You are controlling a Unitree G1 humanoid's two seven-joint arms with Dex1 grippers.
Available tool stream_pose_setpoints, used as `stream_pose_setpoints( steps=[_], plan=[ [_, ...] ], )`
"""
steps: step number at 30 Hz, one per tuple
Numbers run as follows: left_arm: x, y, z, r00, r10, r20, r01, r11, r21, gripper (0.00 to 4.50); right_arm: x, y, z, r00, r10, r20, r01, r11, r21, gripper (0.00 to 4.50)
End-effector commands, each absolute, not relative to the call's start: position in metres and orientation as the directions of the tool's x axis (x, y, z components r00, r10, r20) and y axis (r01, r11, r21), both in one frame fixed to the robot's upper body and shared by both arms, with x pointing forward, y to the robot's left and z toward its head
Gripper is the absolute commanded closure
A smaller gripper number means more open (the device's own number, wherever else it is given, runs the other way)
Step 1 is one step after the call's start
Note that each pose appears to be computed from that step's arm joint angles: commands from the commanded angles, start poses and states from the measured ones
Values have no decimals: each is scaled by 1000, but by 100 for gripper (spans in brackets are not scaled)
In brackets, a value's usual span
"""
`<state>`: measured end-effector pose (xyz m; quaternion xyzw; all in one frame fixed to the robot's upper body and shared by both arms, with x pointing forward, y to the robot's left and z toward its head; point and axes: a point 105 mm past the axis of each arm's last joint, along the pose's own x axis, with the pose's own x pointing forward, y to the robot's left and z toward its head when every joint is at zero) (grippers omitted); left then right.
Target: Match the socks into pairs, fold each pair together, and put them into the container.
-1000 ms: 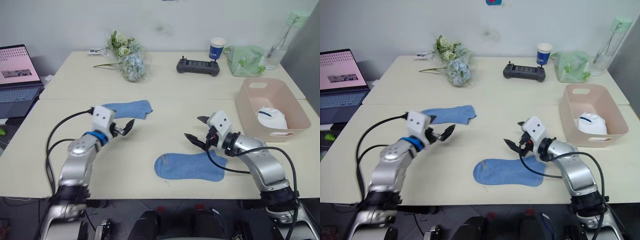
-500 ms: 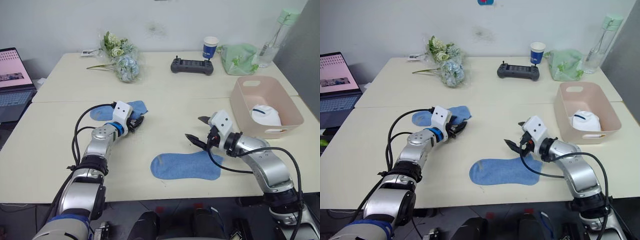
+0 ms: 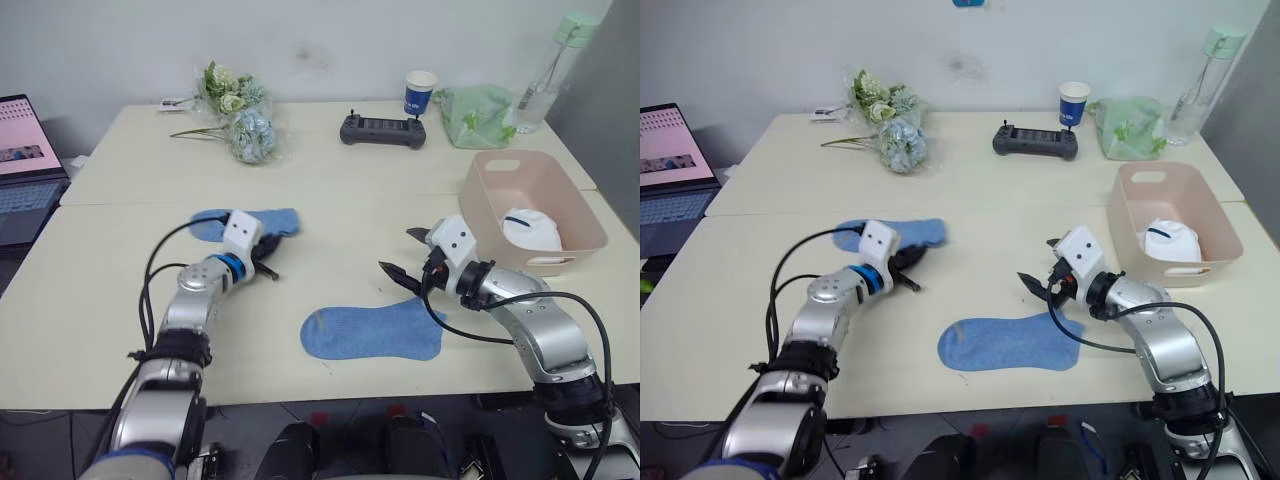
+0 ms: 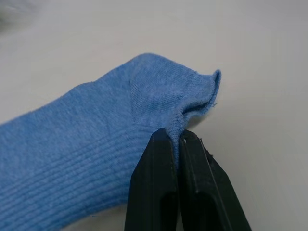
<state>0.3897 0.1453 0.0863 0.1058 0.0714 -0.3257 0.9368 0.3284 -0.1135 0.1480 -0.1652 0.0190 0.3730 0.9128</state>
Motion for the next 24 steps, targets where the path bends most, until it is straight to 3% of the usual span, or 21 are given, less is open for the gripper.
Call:
stream_pose_setpoints(
  steps=[1,7,11,17,21,24],
  plan=[
    [377,93,108,675,-718,-173,738,658,147,448,334,-123,168,759,645,-87,-630,694,-349,0],
    [350,24,98,484,-840,-247,875,468,124,448,340,-134,170,793,605,-73,-584,722,-371,0],
    [349,3,92,471,-845,-254,882,452,134,448,342,-139,170,800,595,-84,-576,719,-389,0],
    [349,-5,101,471,-862,-186,882,459,107,285,346,-151,172,820,567,-77,-543,730,-414,0],
    [350,36,120,505,-849,-154,863,492,118,156,344,-150,169,786,608,-112,-589,683,-432,0],
    [353,85,128,564,-806,-178,814,506,286,60,336,-139,160,710,679,-187,-670,570,-476,0]
  ],
)
